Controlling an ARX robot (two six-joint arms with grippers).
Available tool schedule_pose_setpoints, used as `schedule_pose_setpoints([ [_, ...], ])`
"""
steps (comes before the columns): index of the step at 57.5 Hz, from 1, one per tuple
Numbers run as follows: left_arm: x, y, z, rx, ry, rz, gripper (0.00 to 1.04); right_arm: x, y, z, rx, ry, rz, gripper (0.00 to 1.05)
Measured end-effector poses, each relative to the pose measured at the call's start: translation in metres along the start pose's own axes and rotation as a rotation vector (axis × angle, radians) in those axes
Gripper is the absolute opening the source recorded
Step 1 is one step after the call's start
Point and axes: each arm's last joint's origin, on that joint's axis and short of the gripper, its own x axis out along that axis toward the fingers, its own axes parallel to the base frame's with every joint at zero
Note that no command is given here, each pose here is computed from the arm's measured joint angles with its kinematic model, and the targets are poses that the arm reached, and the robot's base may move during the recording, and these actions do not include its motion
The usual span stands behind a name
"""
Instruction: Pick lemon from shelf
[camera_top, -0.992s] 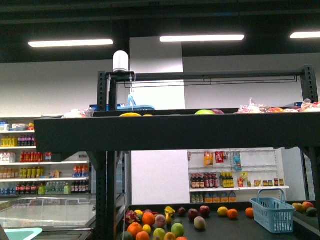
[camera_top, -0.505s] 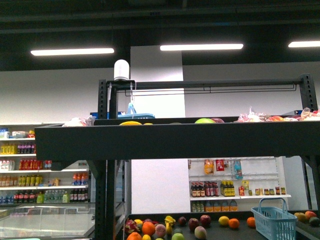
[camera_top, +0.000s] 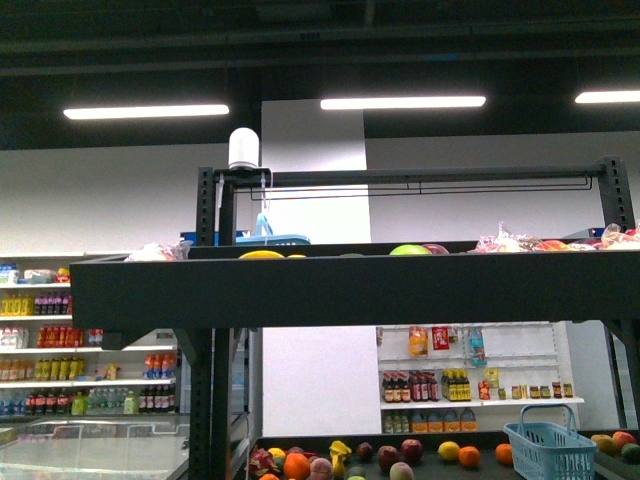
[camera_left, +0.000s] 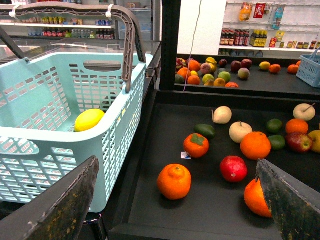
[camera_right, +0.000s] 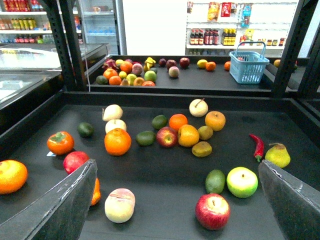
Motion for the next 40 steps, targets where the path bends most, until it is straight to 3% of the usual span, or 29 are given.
schedule_pose_setpoints([
  [40,0.0,0.0,0.0,0.0,0.0,0.0,0.97,0.0,0.0,0.0,0.0,0.0,0.0,0.97],
])
